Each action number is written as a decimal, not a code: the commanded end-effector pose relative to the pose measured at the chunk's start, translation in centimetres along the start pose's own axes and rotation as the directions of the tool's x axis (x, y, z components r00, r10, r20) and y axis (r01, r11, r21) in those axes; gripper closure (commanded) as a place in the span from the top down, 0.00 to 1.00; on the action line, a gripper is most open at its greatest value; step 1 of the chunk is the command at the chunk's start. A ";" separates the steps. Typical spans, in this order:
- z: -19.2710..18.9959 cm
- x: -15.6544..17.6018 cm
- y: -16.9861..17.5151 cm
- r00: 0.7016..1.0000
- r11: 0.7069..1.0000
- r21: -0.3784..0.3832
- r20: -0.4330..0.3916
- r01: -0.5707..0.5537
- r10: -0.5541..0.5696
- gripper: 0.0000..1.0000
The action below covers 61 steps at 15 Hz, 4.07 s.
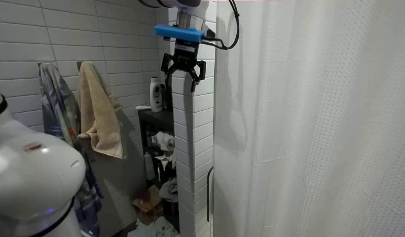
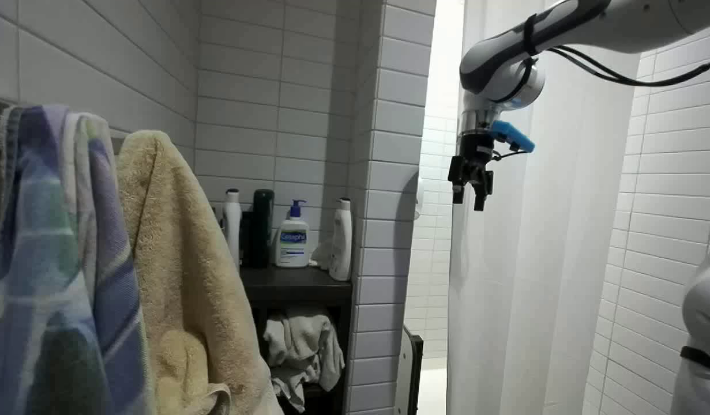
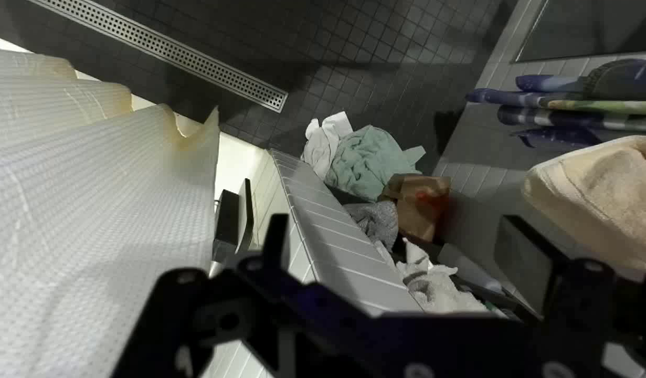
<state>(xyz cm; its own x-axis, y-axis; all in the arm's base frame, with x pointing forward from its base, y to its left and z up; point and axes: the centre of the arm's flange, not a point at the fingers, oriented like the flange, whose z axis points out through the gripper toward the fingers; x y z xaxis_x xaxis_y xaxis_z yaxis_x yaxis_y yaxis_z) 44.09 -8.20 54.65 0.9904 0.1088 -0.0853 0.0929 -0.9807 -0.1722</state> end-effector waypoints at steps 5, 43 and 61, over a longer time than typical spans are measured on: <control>0.0 0.0 0.0 1.000 1.000 0.000 -0.002 0.000 0.000 1.00; 17.0 4.8 -19.3 0.987 0.981 0.162 -0.136 0.103 -0.081 1.00; 25.8 2.5 -18.5 0.954 0.978 0.082 -0.252 0.191 -0.165 1.00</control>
<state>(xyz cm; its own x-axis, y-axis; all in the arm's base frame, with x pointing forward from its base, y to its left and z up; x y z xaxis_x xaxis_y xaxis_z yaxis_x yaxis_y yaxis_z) 42.13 16.30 33.96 0.9504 0.2419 0.1953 0.2863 -0.9261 -0.2459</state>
